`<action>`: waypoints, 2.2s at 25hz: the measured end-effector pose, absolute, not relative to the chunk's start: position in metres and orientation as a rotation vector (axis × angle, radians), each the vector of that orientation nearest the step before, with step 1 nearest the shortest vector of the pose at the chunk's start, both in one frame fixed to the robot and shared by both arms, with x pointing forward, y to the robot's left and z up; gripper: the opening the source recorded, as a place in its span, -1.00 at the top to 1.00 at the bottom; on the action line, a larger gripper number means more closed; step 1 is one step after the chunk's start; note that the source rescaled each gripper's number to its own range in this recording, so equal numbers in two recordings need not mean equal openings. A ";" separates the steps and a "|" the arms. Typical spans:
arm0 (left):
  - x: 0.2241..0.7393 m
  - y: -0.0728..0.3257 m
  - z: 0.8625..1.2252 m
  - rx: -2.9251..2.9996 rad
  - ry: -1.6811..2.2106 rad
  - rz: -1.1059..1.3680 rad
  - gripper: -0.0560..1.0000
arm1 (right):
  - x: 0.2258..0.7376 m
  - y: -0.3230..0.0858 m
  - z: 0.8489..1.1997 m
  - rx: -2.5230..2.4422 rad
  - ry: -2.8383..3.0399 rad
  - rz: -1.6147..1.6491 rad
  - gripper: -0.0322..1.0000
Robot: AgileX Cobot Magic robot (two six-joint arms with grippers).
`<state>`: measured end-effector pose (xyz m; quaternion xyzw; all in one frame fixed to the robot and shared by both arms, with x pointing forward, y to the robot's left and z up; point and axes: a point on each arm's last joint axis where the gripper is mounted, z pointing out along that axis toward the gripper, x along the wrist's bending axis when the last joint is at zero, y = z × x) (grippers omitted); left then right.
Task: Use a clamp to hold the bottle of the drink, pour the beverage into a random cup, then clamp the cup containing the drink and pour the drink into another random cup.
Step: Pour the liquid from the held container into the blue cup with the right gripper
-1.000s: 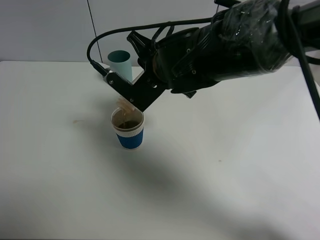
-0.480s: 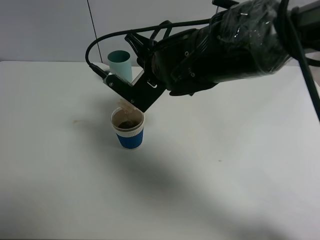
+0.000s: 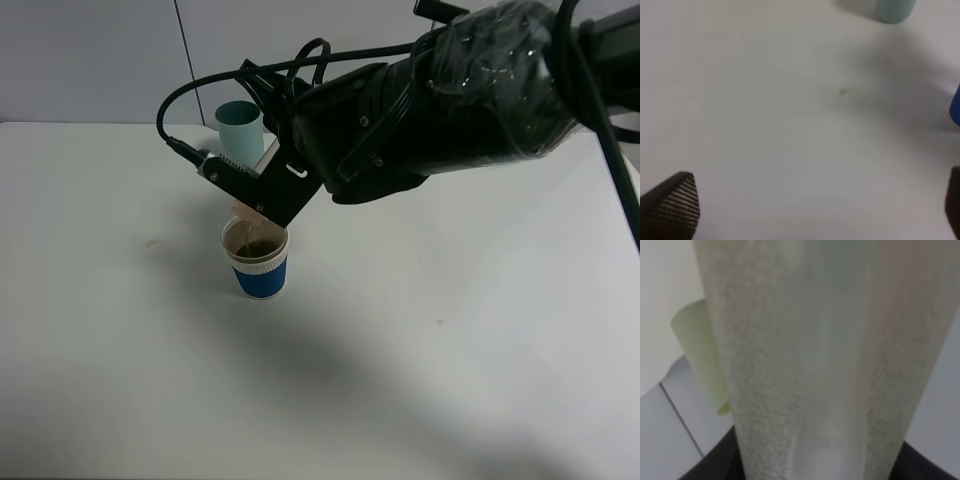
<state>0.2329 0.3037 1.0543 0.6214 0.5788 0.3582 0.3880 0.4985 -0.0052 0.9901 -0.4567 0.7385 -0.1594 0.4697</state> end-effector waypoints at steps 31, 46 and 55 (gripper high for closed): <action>0.233 0.304 1.054 1.581 1.473 0.911 -1.00 | 0.492 0.004 0.998 -1.188 1.653 -0.481 0.90; 0.233 0.304 1.054 1.581 1.473 0.911 -1.00 | 0.492 0.005 0.999 -1.190 1.642 -0.481 0.90; 0.233 0.304 1.054 1.581 1.473 0.911 -1.00 | 0.490 -0.004 0.991 -0.971 1.877 -0.389 0.90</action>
